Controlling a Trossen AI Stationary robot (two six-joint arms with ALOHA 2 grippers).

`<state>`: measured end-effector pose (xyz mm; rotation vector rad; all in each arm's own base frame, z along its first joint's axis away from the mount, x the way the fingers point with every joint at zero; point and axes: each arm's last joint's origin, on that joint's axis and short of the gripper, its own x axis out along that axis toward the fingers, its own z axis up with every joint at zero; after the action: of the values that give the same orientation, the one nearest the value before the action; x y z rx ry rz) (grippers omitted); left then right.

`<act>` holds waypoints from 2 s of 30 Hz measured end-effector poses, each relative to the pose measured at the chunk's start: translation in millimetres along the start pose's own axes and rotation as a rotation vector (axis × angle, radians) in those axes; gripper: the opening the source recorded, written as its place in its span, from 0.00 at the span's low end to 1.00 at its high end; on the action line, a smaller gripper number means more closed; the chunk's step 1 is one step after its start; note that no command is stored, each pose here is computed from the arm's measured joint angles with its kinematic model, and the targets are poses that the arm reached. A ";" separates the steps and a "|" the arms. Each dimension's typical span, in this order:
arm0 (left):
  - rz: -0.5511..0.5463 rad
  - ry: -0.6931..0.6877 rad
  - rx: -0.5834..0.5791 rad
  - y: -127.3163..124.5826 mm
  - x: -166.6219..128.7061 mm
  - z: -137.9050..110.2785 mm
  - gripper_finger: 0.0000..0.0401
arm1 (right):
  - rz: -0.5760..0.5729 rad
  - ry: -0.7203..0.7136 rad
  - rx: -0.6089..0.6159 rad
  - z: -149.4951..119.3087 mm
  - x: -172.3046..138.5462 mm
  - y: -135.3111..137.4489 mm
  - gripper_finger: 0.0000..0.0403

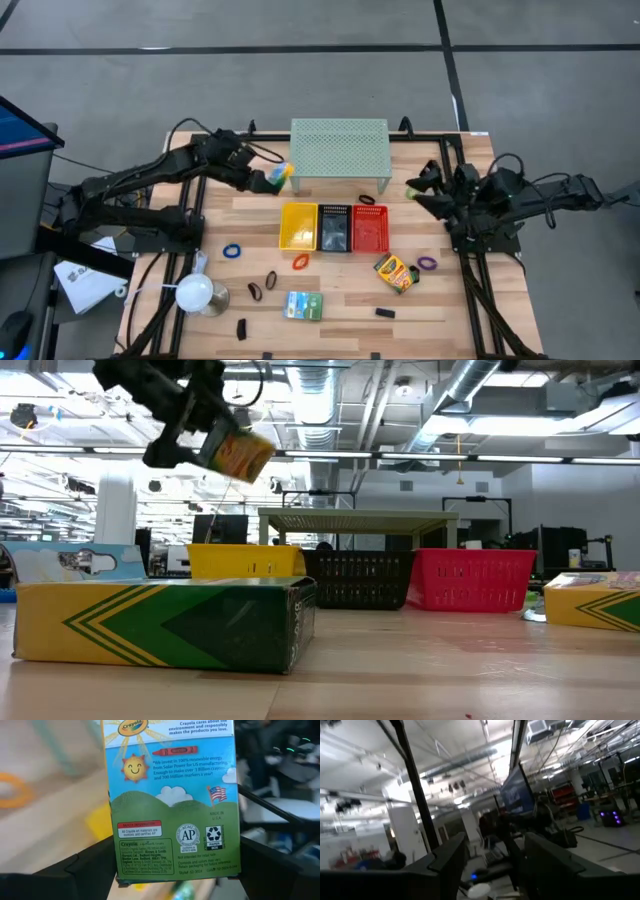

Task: Pick & Place Office Desk Supplies
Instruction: Put the crayons box into the red bin

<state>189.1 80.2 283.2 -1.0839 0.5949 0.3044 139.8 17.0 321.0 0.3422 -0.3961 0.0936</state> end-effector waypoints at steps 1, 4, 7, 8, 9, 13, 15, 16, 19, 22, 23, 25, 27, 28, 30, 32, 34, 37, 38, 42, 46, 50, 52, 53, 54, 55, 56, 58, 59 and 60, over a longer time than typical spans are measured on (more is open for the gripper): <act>-0.021 0.013 0.008 -3.9 1.3 -3.0 0.87 | 0.004 0.017 -0.024 0.2 6.4 1.1 0.50; -0.097 0.034 0.031 -18.3 5.0 -11.1 0.87 | 0.031 0.067 -0.122 1.9 26.5 5.0 0.50; -0.186 0.041 0.050 -33.6 7.0 -18.5 0.87 | 0.068 0.132 -0.240 5.9 46.4 9.8 0.50; -0.215 0.046 0.053 -38.5 7.7 -21.0 0.87 | 0.074 0.168 -0.277 6.1 52.7 10.9 0.50; -0.243 0.048 0.060 -43.1 8.2 -23.2 0.87 | 0.079 0.202 -0.308 6.6 59.5 12.1 0.50; -0.355 0.059 0.067 -60.2 8.7 -31.5 0.87 | 0.057 0.333 -0.359 6.9 85.9 12.6 0.50; -0.392 0.073 0.067 -66.4 8.7 -36.2 0.87 | 0.037 0.382 -0.354 8.8 98.1 11.0 0.50; -0.410 0.080 0.070 -69.3 8.6 -38.5 0.87 | 0.027 0.400 -0.347 10.3 103.7 9.8 0.50; -0.451 0.119 0.078 -77.0 8.7 -47.7 0.87 | 0.043 0.458 -0.298 15.0 116.9 3.9 0.50; -0.496 0.184 0.095 -83.8 8.2 -57.9 0.87 | 0.071 0.513 -0.208 18.9 127.7 -4.2 0.54; -0.502 0.203 0.098 -85.3 8.3 -61.3 0.87 | 0.073 0.531 -0.179 17.8 132.1 -7.3 0.55; -0.510 0.227 0.104 -87.8 8.3 -66.6 0.87 | 0.091 0.561 -0.140 15.7 139.6 -11.7 0.59; -0.537 0.235 0.106 -91.5 7.3 -69.7 0.87 | 0.127 0.586 -0.125 9.8 148.1 -13.9 0.64; -0.550 0.238 0.106 -93.3 6.8 -70.9 0.87 | 0.142 0.590 -0.126 7.0 153.4 -14.2 0.66; -0.571 0.241 0.108 -95.9 5.9 -72.6 0.87 | 0.169 0.608 -0.143 -0.7 163.9 -15.8 0.70; -0.584 0.247 0.099 -97.7 5.2 -73.8 0.87 | 0.196 0.648 -0.148 -10.2 173.0 -18.2 0.73; -0.589 0.262 0.088 -98.5 4.9 -75.3 0.87 | 0.224 0.632 -0.156 -8.4 182.4 -18.3 0.76; -0.602 0.287 0.078 -100.3 4.2 -78.0 0.87 | 0.251 0.635 -0.175 -11.4 195.9 -20.6 0.79; -0.606 0.292 0.078 -101.0 4.0 -78.8 0.87 | 0.257 0.646 -0.180 -15.8 200.3 -22.4 0.79; -0.625 0.297 0.070 -102.9 3.0 -79.1 0.87 | 0.312 0.665 -0.168 -20.4 210.8 -24.0 0.81; -0.641 0.293 0.070 -104.0 0.7 -78.7 0.87 | 0.330 0.682 -0.178 -27.4 215.3 -27.5 0.81; -0.646 0.293 0.072 -104.1 -0.4 -78.6 0.87 | 0.352 0.659 -0.180 -32.0 220.3 -28.3 0.81; -0.654 0.295 0.075 -104.6 -1.3 -78.5 0.87 | 0.366 0.646 -0.183 -35.1 223.7 -29.1 0.81; -0.653 0.297 0.074 -104.4 -1.2 -78.5 0.87 | 0.364 0.654 -0.180 -38.2 224.2 -30.3 0.81; -0.652 0.301 0.074 -104.2 -1.2 -78.7 0.87 | 0.367 0.655 -0.179 -42.1 225.6 -30.5 0.81; -0.653 0.303 0.075 -104.2 -1.2 -78.7 0.87 | 0.371 0.642 -0.184 -44.3 227.7 -30.3 0.81; -0.653 0.304 0.072 -104.3 -1.2 -78.7 0.87 | 0.372 0.637 -0.186 -44.6 228.2 -30.0 0.81; -0.653 0.305 0.069 -104.3 -1.3 -78.7 0.87 | 0.379 0.612 -0.194 -42.9 229.7 -29.4 0.81; -0.652 0.305 0.069 -104.3 -1.2 -78.7 0.87 | 0.384 0.601 -0.195 -43.8 231.5 -29.6 0.81; -0.652 0.305 0.069 -104.3 -1.2 -78.7 0.87 | 0.384 0.598 -0.190 -44.8 232.5 -29.6 0.81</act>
<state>217.5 -36.7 334.3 -1.2051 0.4836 -0.4516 374.3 10.0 364.6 0.0358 0.1280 0.5174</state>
